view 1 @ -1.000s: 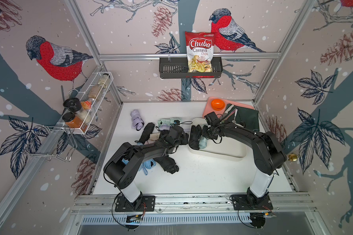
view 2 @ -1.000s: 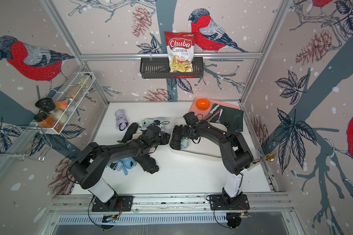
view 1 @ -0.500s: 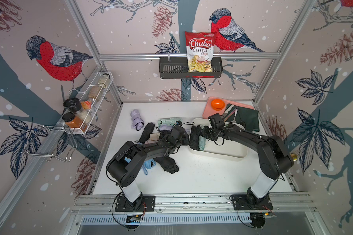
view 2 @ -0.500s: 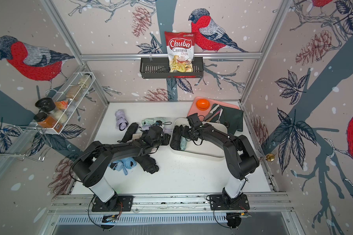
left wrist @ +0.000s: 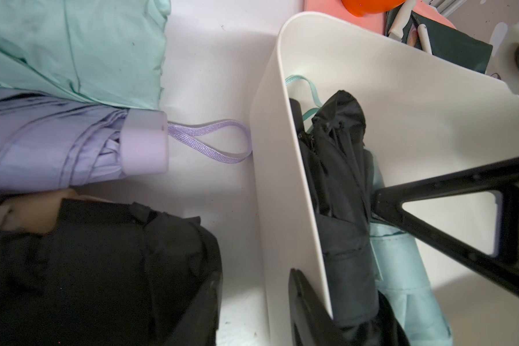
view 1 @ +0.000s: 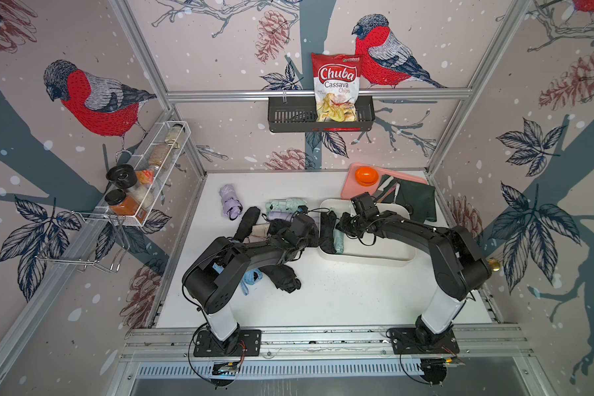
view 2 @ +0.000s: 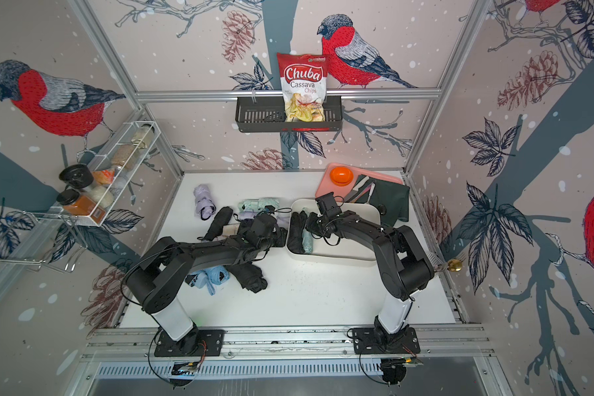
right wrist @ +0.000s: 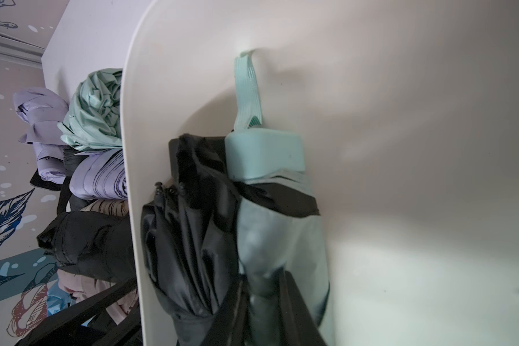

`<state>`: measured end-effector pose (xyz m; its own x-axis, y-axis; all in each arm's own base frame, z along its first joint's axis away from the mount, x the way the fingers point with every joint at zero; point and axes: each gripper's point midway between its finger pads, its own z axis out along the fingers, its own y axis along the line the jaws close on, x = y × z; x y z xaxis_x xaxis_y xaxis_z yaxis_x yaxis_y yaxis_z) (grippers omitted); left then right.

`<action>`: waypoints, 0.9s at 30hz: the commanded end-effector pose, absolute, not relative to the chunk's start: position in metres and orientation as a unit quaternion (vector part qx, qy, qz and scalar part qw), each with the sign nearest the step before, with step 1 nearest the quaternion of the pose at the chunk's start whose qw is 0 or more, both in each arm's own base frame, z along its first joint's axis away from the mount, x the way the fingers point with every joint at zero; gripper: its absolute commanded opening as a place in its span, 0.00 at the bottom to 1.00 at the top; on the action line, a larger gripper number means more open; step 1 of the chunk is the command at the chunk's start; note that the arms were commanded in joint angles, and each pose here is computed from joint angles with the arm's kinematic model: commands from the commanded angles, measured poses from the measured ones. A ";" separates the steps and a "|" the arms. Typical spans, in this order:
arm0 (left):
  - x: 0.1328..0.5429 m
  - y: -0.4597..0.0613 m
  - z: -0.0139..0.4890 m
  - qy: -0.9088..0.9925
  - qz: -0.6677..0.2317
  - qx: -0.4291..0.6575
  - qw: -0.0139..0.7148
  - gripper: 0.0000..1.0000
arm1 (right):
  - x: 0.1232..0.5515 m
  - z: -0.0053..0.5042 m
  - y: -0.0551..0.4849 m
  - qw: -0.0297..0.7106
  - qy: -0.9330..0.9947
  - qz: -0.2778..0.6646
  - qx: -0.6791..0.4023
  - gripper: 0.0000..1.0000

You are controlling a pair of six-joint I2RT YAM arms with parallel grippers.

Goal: Put the umbrella into the storage box
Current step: Place the umbrella in the storage box.

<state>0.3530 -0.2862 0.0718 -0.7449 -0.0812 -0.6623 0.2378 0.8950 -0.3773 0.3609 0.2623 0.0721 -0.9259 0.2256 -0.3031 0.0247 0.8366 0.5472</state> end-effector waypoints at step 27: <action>0.360 -0.265 0.099 0.898 -0.188 -0.001 0.398 0.47 | 0.351 0.067 0.239 0.176 0.956 0.225 0.064 0.30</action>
<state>0.3572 -0.2642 0.0962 -0.6887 -0.1447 -0.7104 0.1514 0.9296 -0.3361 0.3573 0.2425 0.0771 -0.9180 0.2215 -0.3291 0.0416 0.8788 0.4753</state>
